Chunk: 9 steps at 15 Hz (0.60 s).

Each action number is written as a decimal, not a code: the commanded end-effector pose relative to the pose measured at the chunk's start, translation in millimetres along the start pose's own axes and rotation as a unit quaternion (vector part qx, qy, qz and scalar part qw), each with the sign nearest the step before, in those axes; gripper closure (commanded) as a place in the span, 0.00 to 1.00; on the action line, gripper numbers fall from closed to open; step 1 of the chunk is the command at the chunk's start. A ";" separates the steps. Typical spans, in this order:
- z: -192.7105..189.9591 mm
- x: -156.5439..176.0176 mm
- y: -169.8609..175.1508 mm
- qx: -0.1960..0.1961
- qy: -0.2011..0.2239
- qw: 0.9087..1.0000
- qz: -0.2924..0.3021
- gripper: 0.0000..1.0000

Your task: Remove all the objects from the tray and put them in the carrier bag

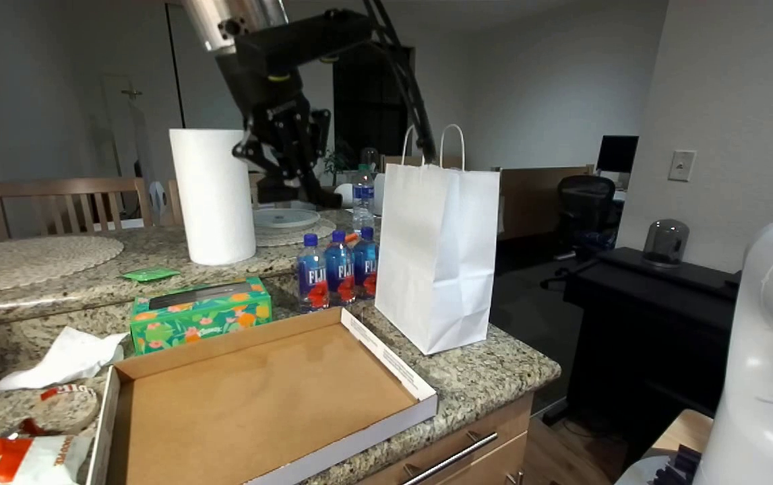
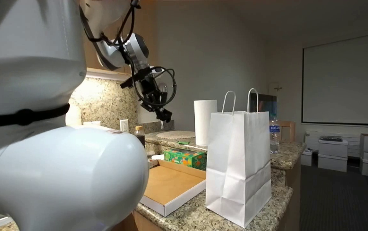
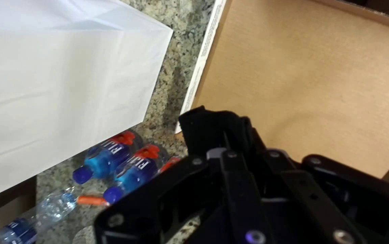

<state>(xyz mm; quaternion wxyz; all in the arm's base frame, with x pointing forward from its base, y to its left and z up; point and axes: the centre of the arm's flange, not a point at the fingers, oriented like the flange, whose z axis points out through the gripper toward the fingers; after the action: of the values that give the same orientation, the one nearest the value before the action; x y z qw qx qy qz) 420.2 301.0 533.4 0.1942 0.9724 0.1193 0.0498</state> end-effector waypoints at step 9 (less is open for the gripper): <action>-34.2 -41.2 206.4 0.042 0.012 0.964 0.264 0.92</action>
<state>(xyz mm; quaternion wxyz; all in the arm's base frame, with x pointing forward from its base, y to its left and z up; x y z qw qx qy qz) 432.7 163.6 637.1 0.1643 0.9783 -0.0738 0.1024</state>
